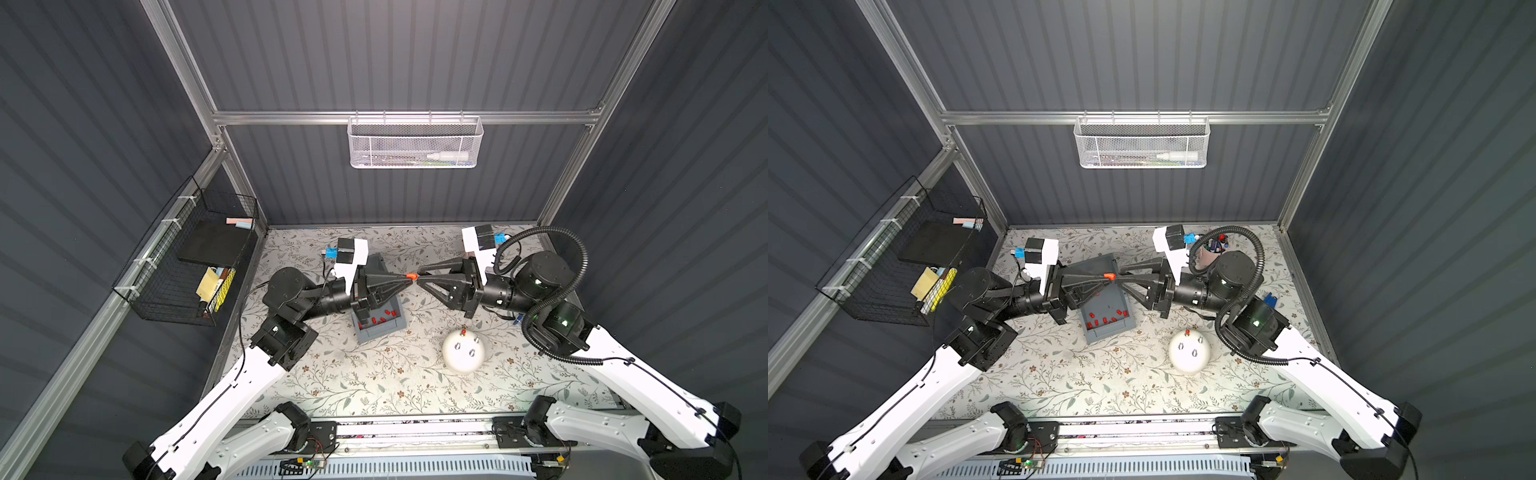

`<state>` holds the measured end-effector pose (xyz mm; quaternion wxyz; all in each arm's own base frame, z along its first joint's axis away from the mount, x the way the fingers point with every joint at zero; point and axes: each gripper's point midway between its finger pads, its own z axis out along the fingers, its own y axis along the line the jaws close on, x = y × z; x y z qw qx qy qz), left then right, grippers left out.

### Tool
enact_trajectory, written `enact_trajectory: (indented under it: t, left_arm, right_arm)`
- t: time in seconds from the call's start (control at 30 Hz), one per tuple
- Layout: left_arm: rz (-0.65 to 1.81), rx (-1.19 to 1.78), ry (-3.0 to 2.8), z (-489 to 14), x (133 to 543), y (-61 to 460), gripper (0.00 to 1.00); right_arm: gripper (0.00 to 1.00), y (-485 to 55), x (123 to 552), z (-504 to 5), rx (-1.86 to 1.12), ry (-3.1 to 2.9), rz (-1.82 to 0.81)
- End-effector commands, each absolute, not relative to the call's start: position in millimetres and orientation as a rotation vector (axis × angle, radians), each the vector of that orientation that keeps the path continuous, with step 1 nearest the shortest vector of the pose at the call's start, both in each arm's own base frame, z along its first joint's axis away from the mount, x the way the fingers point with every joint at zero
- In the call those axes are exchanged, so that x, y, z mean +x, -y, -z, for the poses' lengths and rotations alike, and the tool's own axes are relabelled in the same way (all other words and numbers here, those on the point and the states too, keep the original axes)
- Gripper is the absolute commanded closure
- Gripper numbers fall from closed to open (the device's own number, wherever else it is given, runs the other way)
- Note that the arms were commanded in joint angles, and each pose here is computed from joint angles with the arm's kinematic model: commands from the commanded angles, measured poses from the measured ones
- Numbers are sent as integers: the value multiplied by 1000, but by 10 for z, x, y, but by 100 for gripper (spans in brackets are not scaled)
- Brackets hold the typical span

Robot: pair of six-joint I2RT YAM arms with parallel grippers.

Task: Cover the protruding screws with screw protection sleeves
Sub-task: Pick up the screw protection sleeve from the storage box.

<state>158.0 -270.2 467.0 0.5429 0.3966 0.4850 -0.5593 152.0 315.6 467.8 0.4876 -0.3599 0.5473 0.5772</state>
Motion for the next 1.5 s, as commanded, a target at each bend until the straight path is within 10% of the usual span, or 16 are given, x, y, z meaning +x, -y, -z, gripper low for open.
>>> enact_trajectory:
  t: [0.0, 0.47, 0.6, 0.83, 1.47]
  left_arm:
    - [1359, 978, -1121, -4745, 1454, 2687, 100]
    - [1355, 979, -1132, -4705, 1449, 2681, 100]
    - [1350, 977, -1126, -4703, 1452, 2678, 100]
    - [1350, 974, -1127, -4698, 1465, 2684, 100]
    - [1368, 964, -1139, -4690, 1510, 2717, 100]
  right_arm:
    - [71, -3160, 1413, -4810, -910, -1284, -1439]
    - [90, -3191, 1373, -4776, -948, -1296, -1442]
    - [69, -3152, 1406, -4747, -913, -1311, -1422]
    - [86, -3129, 1405, -4743, -907, -1306, -1408]
    - [75, -3166, 1442, -4680, -904, -1340, -1413]
